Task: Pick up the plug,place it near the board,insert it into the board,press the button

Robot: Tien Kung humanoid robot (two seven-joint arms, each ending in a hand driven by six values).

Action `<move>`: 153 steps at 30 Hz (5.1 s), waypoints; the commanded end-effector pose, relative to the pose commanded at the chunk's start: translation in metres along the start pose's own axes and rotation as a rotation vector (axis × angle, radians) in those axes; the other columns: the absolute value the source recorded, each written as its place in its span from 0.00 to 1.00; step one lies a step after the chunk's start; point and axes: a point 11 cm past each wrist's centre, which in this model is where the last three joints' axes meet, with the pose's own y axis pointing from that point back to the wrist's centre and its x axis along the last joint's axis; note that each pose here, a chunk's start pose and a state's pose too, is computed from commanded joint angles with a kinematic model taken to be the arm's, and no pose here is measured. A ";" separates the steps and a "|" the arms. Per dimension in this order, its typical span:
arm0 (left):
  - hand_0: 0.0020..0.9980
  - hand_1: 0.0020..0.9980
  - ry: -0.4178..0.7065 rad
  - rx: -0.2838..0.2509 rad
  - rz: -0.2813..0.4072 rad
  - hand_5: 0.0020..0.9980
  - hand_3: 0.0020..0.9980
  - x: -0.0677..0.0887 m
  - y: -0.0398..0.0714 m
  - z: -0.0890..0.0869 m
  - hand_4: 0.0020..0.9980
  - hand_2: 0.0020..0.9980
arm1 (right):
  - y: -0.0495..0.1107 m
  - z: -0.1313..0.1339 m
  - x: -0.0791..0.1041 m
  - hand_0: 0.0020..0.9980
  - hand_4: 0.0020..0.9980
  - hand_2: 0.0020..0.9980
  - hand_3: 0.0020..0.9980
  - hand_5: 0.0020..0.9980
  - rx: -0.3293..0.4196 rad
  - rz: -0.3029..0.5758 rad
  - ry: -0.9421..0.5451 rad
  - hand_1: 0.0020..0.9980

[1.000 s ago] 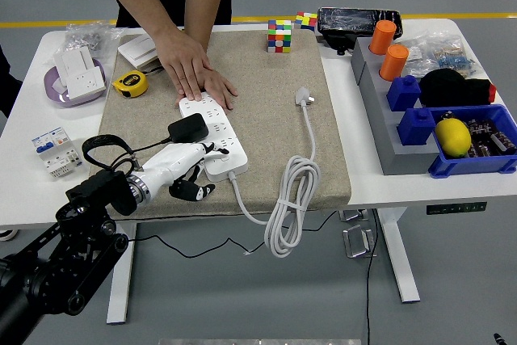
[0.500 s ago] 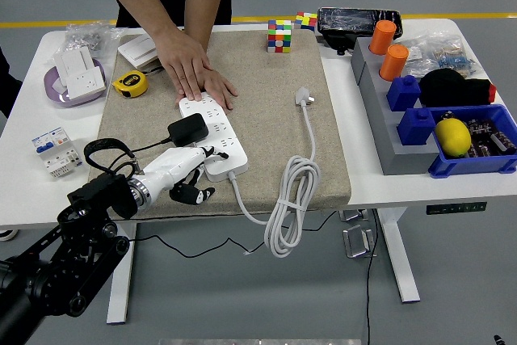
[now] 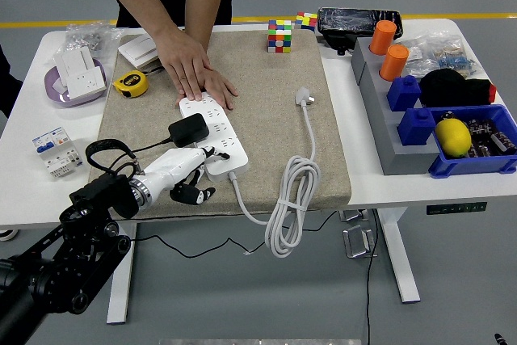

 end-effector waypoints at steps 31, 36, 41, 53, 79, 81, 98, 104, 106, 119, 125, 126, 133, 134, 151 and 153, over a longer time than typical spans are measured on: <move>0.35 0.45 0.122 -0.124 0.360 0.00 0.54 0.086 0.032 0.048 0.69 0.47 | 0.000 -0.002 -0.001 0.79 1.00 0.73 0.76 1.00 0.002 -0.002 -0.001 0.73; 0.35 0.45 0.331 -0.150 0.346 0.00 0.54 0.100 0.035 0.047 0.69 0.47 | 0.000 -0.001 -0.001 0.79 1.00 0.73 0.76 1.00 0.002 -0.002 0.001 0.73; 0.69 0.78 0.539 -0.159 0.285 0.17 0.66 0.103 0.033 0.043 0.80 0.72 | 0.000 0.001 -0.001 0.79 1.00 0.73 0.76 1.00 -0.003 -0.001 0.005 0.73; 1.00 1.00 1.052 -0.194 0.187 0.41 1.00 0.099 0.022 0.019 1.00 1.00 | 0.000 -0.001 0.000 0.79 1.00 0.73 0.76 1.00 0.002 0.000 0.005 0.73; 1.00 0.99 0.204 0.024 0.180 0.41 0.97 0.082 -0.030 -0.022 1.00 0.91 | 0.001 -0.004 0.001 0.79 1.00 0.73 0.76 1.00 0.005 0.002 -0.003 0.73; 1.00 0.99 0.126 0.054 0.173 0.41 0.97 0.080 -0.031 -0.027 1.00 0.91 | 0.001 -0.005 0.001 0.79 1.00 0.73 0.76 1.00 0.005 0.002 -0.004 0.73; 0.88 0.84 0.020 0.139 0.227 0.37 0.72 0.081 -0.030 -0.046 1.00 0.71 | 0.001 -0.005 0.002 0.79 1.00 0.73 0.76 1.00 0.007 0.003 0.000 0.73; 0.83 0.81 0.025 0.151 0.219 0.39 0.70 0.077 -0.030 -0.050 1.00 0.69 | 0.000 -0.004 0.002 0.79 1.00 0.73 0.76 1.00 0.006 0.004 0.001 0.73; 0.83 0.81 0.026 0.156 0.223 0.39 0.70 0.076 -0.030 -0.052 1.00 0.69 | 0.000 -0.004 0.002 0.79 1.00 0.73 0.76 1.00 0.005 0.004 0.003 0.73; 0.71 0.70 0.024 0.162 0.257 0.28 0.47 0.075 -0.028 -0.057 0.89 0.49 | 0.000 -0.003 0.002 0.79 1.00 0.73 0.76 1.00 0.004 0.004 0.006 0.73; 0.65 0.63 0.021 0.162 0.284 0.24 0.46 0.077 -0.028 -0.057 0.85 0.45 | 0.000 -0.003 0.002 0.79 1.00 0.73 0.76 1.00 0.003 0.005 0.005 0.73; 0.65 0.63 0.021 0.162 0.287 0.24 0.46 0.078 -0.029 -0.057 0.85 0.45 | 0.000 -0.003 0.002 0.79 1.00 0.73 0.76 1.00 0.003 0.005 0.005 0.73; 0.49 0.43 0.014 0.159 0.321 0.10 0.41 0.080 -0.029 -0.056 0.55 0.35 | 0.001 -0.005 0.002 0.79 1.00 0.73 0.76 1.00 0.007 0.004 0.002 0.73; 0.49 0.43 0.014 0.160 0.317 0.10 0.41 0.080 -0.029 -0.056 0.55 0.35 | 0.001 -0.005 0.002 0.79 1.00 0.73 0.76 1.00 0.007 0.004 0.001 0.73; 0.47 0.36 0.061 0.186 0.266 0.05 0.37 0.072 -0.027 -0.062 0.50 0.27 | 0.001 -0.006 0.002 0.79 1.00 0.73 0.76 1.00 0.006 0.003 -0.004 0.73; 0.47 0.36 0.065 0.187 0.270 0.05 0.37 0.073 -0.026 -0.063 0.50 0.27 | 0.001 -0.006 0.002 0.79 1.00 0.73 0.76 1.00 0.007 0.003 -0.004 0.73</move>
